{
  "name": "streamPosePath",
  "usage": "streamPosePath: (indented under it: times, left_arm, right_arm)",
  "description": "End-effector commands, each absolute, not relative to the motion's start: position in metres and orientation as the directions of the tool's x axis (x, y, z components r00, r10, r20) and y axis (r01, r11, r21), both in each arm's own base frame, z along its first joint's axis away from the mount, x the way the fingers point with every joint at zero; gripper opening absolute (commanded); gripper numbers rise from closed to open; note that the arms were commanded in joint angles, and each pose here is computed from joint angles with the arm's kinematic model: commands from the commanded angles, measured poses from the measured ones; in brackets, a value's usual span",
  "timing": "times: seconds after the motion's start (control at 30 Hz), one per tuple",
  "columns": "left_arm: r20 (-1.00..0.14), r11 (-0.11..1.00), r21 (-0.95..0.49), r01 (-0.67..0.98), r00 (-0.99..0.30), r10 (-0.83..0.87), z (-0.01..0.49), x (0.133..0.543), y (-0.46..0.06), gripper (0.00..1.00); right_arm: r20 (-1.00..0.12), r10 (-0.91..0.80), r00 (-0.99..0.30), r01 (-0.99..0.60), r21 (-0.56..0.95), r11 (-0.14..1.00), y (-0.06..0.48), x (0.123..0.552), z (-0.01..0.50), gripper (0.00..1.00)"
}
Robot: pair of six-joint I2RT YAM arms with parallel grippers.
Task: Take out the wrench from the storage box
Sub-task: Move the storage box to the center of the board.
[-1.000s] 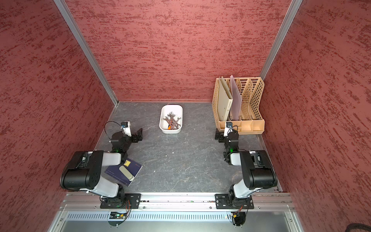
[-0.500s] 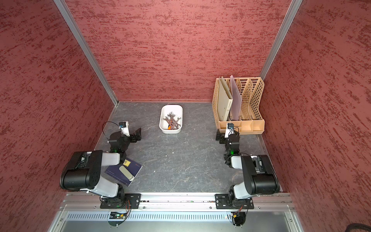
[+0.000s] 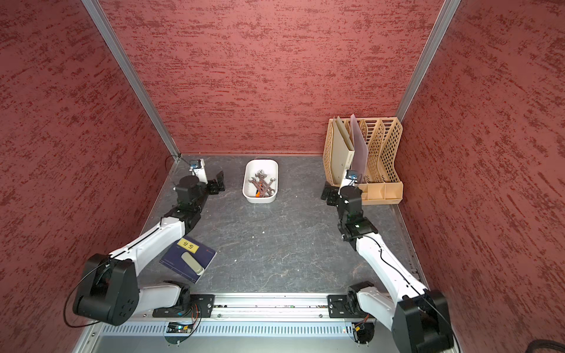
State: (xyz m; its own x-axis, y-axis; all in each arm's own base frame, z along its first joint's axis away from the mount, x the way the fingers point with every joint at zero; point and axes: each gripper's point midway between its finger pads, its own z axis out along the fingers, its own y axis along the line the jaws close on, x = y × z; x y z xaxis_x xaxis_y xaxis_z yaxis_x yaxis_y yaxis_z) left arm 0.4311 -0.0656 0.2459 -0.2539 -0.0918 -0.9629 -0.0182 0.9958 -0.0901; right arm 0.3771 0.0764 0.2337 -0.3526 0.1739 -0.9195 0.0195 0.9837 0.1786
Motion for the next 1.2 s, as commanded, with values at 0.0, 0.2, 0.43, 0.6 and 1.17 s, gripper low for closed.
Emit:
streamPosePath:
  times: [0.0,0.2,0.43,0.6,1.17]
  left_arm:
    - [-0.845,0.994,-0.105,-0.016,-0.526,-0.097,0.202,0.430,-0.087,1.00]
    - [-0.721,0.964,-0.266,0.024,-0.668,-0.182,0.188,0.466,-0.119,1.00]
    - [-0.556,0.926,-0.375,0.050,-0.811,-0.181,0.156,0.487,-0.151,0.94]
    - [-0.484,0.884,-0.464,0.061,-0.853,-0.196,0.138,0.485,-0.163,0.75]
    - [-0.385,0.881,-0.469,-0.052,-0.886,-0.258,0.091,0.507,-0.147,0.57]
  right_arm:
    - [-0.829,0.054,-0.557,-0.084,0.122,0.989,0.133,0.374,0.201,0.98]
    - [-0.732,-0.079,-0.676,-0.275,0.151,0.949,0.230,0.407,0.180,0.98]
    - [-0.674,-0.111,-0.730,-0.360,0.241,0.902,0.291,0.452,0.159,0.96]
    - [-0.614,-0.085,-0.785,-0.343,0.316,0.884,0.310,0.479,0.136,0.91]
    - [-0.546,0.011,-0.838,-0.252,0.405,0.879,0.294,0.533,0.102,0.64]
